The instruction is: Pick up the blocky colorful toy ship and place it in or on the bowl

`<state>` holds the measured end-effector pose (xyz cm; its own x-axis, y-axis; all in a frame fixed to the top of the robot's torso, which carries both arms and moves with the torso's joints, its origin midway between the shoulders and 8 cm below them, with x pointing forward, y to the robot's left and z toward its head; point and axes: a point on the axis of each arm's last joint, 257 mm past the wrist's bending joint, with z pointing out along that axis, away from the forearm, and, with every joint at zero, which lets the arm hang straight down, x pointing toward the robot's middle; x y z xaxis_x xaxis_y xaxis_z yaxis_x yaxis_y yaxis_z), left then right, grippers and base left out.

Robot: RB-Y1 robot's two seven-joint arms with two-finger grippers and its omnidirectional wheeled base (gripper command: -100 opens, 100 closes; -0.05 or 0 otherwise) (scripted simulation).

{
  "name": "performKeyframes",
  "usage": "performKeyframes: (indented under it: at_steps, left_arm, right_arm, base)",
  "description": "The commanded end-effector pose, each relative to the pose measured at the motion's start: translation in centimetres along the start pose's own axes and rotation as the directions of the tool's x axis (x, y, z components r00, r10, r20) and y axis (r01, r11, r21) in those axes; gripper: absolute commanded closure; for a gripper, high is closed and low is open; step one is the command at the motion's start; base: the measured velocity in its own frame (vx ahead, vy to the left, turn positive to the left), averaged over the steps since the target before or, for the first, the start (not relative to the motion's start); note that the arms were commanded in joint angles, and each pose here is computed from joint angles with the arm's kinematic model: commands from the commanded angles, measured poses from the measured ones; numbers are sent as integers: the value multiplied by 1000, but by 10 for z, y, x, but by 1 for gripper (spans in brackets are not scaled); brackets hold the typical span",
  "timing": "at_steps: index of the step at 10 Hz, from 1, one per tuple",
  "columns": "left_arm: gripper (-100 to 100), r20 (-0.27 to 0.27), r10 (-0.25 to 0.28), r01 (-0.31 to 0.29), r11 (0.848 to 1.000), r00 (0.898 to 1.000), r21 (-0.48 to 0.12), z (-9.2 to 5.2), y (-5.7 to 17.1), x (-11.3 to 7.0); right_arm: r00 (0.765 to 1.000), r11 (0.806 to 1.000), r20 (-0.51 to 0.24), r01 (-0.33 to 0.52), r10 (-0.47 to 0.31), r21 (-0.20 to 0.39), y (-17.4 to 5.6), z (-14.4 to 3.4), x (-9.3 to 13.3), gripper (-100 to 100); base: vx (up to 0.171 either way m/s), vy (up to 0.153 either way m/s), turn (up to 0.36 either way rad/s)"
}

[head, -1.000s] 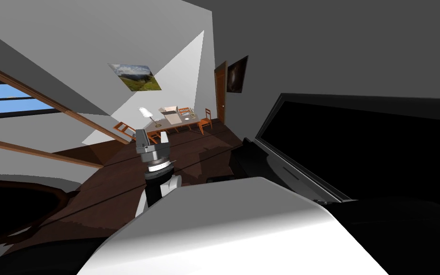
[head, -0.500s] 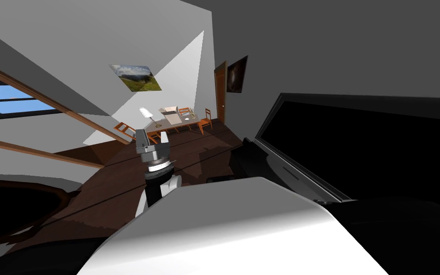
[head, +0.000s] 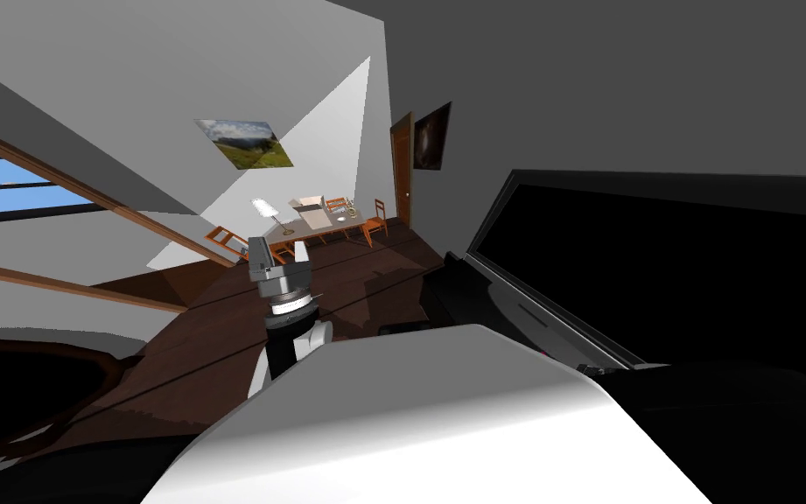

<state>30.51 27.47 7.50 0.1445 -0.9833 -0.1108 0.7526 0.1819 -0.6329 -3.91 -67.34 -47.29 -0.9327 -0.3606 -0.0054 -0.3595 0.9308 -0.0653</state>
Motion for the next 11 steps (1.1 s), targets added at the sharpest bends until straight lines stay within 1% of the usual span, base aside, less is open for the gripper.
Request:
performKeyframes:
  at_steps: [1,2,4,5,6,7,8,9,10,11]
  left_arm:
    - [0,0,0,0,1000,1000,0,0,0,0]
    - [0,0,0,0,1000,1000,0,0,0,0]
    - [0,0,0,0,1000,1000,0,0,0,0]
    - [0,0,0,0,1000,1000,0,0,0,0]
    - [0,0,0,0,1000,1000,0,0,0,0]
    - [0,0,0,0,1000,1000,0,0,0,0]
    - [0,0,0,0,1000,1000,0,0,0,0]
    - [0,0,0,0,1000,1000,0,0,0,0]
    - [0,0,0,0,1000,1000,0,0,0,0]
    - [0,0,0,0,1000,1000,0,0,0,0]
  right_arm:
    - [1000,1000,0,0,0,0,0,0,0,0]
    - [999,1000,-49,3,-2,15,-7,-13,26,100]
    - [996,999,-90,12,-9,31,-15,-24,47,100]
    - [997,1000,-75,18,-17,14,-8,-20,39,100]
    - [996,1000,-87,13,-11,27,-13,-23,45,100]
    - [994,999,-110,18,-14,41,-19,-30,56,100]
    - [989,997,-144,34,-25,63,-29,-42,71,100]
    - [991,998,-131,38,-31,49,-24,-38,65,100]
    - [990,998,-140,35,-27,59,-28,-41,69,100]
    - [982,994,-185,63,-45,95,-44,-58,87,100]
  base:
    - [0,0,0]
    - [-95,-49,-158]
    - [-167,-66,-126]
    - [-119,-53,-44]
    - [-40,-18,1]
    - [-43,-3,-65]
    - [-109,-10,-141]
    - [-106,-14,-87]
    - [-60,-6,-4]
    - [-94,-5,-145]
